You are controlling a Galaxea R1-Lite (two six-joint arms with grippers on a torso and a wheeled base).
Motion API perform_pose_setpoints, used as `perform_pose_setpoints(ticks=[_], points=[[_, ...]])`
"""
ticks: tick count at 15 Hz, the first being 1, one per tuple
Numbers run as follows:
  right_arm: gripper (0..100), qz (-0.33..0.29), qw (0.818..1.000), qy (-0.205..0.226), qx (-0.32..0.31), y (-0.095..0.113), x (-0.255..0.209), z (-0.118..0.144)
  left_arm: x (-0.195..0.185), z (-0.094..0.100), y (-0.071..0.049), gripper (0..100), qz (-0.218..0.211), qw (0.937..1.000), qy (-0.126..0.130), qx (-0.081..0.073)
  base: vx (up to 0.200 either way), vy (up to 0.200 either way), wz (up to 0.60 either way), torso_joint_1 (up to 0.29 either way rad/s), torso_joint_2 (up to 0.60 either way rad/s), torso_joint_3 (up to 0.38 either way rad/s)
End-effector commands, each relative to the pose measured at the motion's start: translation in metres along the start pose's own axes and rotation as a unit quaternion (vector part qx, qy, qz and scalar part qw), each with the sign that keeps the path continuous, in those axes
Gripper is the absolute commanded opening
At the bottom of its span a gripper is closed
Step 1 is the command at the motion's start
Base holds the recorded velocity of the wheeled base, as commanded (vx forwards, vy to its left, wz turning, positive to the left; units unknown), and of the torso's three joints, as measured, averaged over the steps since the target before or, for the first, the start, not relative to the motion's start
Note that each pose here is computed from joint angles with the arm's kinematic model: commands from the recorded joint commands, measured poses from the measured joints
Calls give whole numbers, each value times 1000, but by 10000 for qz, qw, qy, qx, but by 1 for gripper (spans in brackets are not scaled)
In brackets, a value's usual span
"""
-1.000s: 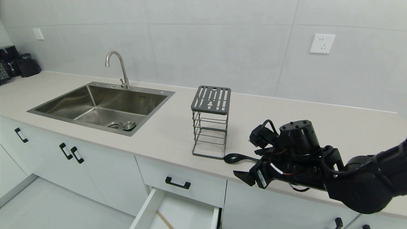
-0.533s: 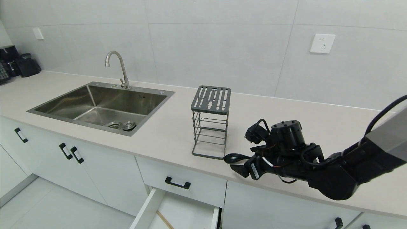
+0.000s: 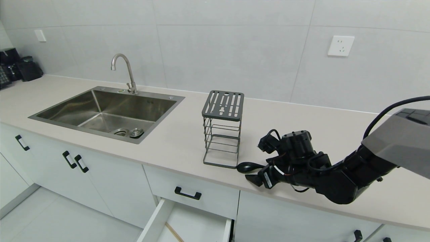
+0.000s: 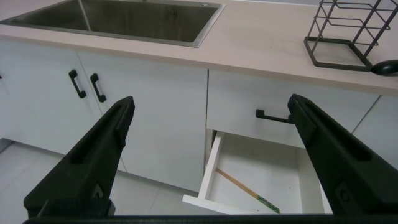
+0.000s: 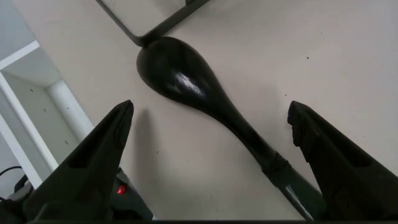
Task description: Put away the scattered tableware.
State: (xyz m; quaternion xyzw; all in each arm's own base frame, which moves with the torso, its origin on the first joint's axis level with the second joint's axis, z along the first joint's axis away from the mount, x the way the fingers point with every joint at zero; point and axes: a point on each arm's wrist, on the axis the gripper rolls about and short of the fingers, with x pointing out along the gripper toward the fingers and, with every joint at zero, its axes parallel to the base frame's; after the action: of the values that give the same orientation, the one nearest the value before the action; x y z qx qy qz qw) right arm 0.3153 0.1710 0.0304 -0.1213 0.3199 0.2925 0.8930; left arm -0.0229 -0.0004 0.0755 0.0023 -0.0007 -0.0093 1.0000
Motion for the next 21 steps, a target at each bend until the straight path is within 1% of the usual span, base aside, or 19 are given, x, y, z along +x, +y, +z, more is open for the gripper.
perform_pose_setpoints(ticks=[1, 2, 3, 5, 9, 11, 14, 16, 17, 19, 21], points=[[100, 15, 9999, 103, 23, -1, 11, -5, 0, 0, 0, 100, 0, 10000, 6, -1, 0, 0, 0, 0, 0, 0], [100, 16, 9999, 118, 47, -1, 14, -6, 0, 0, 0, 100, 0, 10000, 6, -1, 0, 0, 0, 0, 0, 0], [0, 10, 9999, 119, 52, -2, 14, -7, 0, 0, 0, 100, 0, 10000, 6, -1, 0, 0, 0, 0, 0, 0], [0, -3, 10000, 74, 63, -2, 18, -9, 0, 0, 0, 100, 0, 10000, 6, -1, 0, 0, 0, 0, 0, 0], [0, -84, 9998, 126, 117, -5, 14, -13, 0, 0, 0, 100, 0, 10000, 6, -1, 0, 0, 0, 0, 0, 0], [0, -82, 9998, 110, 126, -5, 3, -13, 0, 0, 0, 100, 0, 10000, 6, -1, 0, 0, 0, 0, 0, 0], [0, -100, 9999, -71, 75, -3, -11, -4, 0, 0, 0, 100, 0, 10000, 6, -1, 0, 0, 0, 0, 0, 0], [0, -76, 9998, -164, 13, 1, -28, -1, 0, 0, 0, 100, 0, 10000, 6, -1, 0, 0, 0, 0, 0, 0], [0, -76, 9998, -164, 13, 1, -28, -1, 0, 0, 0, 100, 0, 10000, 6, -1, 0, 0, 0, 0, 0, 0], [0, 10, 9996, -268, -102, 11, -55, -2, 0, 0, 0, 100, 0, 10000, 6, -1, 0, 0, 0, 0, 0, 0], [0, 210, 9992, -246, -254, 29, -70, -7, 0, 0, 0, 100, 0, 10000, 6, -1, 0, 0, 0, 0, 0, 0]])
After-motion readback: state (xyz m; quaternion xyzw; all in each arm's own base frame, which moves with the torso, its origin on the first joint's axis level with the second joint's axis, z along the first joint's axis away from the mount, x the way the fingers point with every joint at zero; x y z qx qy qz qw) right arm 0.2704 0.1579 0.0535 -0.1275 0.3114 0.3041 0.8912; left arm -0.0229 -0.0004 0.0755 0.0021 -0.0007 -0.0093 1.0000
